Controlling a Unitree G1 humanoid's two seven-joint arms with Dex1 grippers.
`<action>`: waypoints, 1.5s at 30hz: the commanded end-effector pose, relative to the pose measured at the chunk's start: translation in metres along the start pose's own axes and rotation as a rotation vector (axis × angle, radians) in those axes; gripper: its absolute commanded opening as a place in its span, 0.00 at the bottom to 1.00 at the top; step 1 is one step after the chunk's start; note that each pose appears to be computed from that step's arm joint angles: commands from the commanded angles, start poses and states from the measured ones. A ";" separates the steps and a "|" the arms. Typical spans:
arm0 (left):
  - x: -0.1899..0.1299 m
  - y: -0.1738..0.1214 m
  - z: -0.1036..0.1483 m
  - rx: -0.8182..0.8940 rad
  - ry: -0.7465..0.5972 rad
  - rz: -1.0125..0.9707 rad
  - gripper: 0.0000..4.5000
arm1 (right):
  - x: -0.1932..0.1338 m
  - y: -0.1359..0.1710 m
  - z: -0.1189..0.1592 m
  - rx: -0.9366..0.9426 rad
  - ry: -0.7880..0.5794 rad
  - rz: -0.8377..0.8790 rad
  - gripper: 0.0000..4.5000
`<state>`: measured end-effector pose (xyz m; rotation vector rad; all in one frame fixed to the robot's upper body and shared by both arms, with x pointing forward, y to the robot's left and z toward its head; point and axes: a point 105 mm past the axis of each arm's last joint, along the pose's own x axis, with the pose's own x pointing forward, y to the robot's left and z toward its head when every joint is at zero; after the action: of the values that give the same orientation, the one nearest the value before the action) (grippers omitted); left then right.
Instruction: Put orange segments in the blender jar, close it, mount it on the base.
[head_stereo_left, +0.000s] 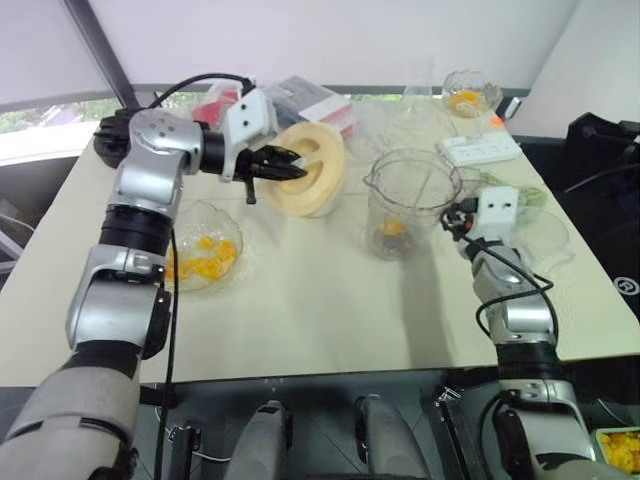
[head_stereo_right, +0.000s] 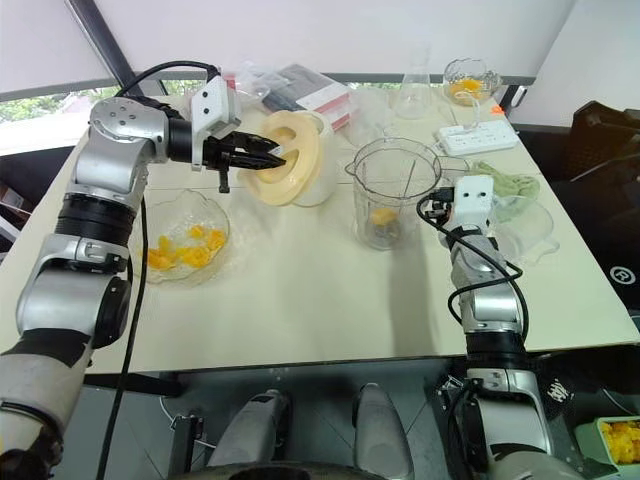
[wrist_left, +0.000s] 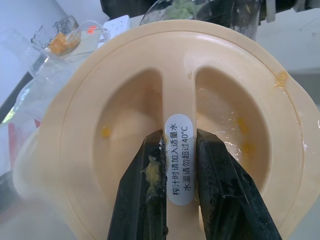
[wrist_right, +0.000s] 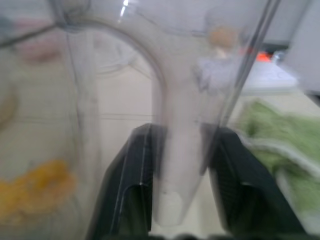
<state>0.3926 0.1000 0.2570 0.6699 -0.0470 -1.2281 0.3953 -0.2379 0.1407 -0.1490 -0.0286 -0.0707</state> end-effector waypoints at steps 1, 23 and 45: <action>-0.006 0.004 0.015 0.041 -0.039 0.016 0.06 | -0.001 -0.008 0.009 -0.004 -0.033 -0.026 0.36; 0.047 0.016 0.090 0.139 -0.015 -0.225 0.06 | -0.016 0.036 0.012 0.087 -0.044 0.024 0.36; 0.105 0.002 0.093 0.198 0.112 -0.174 0.06 | -0.042 0.072 0.030 0.187 -0.052 0.202 0.36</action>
<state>0.4047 -0.0215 0.2758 0.9225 0.0759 -1.3442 0.3610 -0.1832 0.1439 0.0204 -0.0167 0.0315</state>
